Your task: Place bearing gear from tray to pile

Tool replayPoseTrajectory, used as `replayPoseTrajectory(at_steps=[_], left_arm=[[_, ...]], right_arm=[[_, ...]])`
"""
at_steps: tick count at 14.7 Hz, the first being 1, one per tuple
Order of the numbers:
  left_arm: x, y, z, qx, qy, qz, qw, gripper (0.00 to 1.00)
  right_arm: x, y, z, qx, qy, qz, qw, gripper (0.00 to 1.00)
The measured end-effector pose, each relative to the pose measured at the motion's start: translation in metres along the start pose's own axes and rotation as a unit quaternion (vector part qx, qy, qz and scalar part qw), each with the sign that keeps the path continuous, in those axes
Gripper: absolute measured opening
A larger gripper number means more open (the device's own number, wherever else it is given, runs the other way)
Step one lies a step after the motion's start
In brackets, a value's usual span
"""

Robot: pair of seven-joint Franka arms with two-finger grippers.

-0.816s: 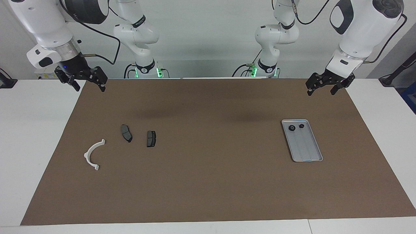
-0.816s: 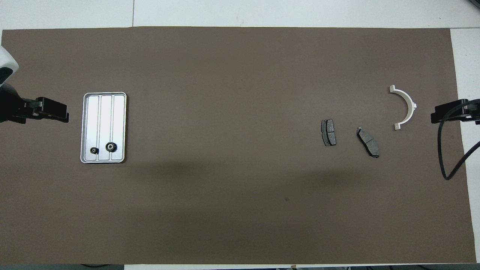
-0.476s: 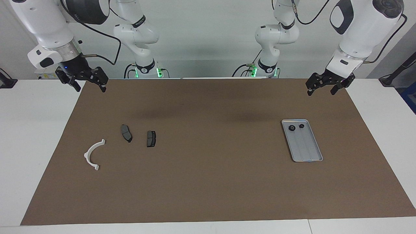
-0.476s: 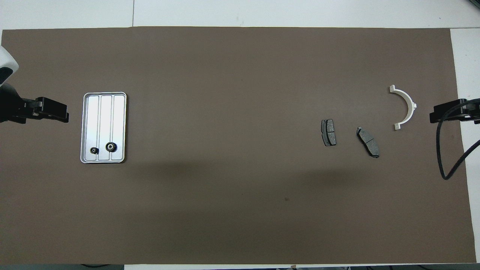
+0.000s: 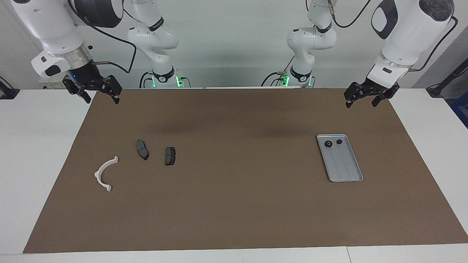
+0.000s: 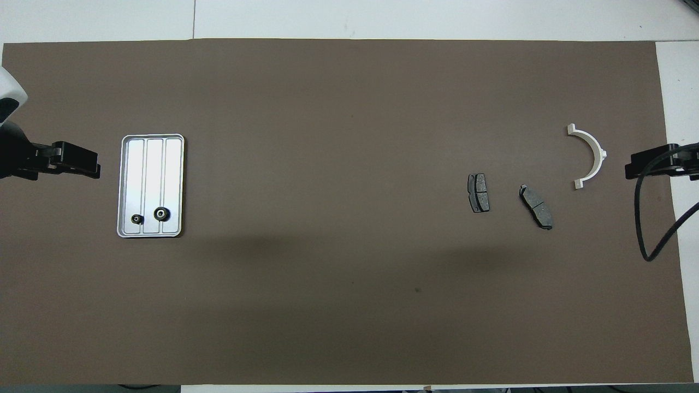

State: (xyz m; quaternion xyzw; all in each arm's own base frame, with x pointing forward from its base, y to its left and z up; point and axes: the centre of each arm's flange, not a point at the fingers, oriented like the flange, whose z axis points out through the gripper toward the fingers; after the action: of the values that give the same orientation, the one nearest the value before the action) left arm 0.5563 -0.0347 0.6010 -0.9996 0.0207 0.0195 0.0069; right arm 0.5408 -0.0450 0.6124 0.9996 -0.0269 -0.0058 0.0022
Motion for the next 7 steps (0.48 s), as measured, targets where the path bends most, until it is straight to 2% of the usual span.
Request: replayPoseTrajectory(at_steps=[4, 7], left_arm=[[0.002, -0.005, 0.01, 0.0, 0.004, -0.005, 1.0, 1.0], [0.0, -0.005, 0.041, -0.001, 0.018, -0.007, 1.0, 1.0]], right_arm=[[0.0, 0.001, 0.0, 0.0, 0.0, 0.001, 1.0, 1.0], [0.0, 0.003, 0.001, 0.0, -0.001, 0.003, 1.0, 1.0]])
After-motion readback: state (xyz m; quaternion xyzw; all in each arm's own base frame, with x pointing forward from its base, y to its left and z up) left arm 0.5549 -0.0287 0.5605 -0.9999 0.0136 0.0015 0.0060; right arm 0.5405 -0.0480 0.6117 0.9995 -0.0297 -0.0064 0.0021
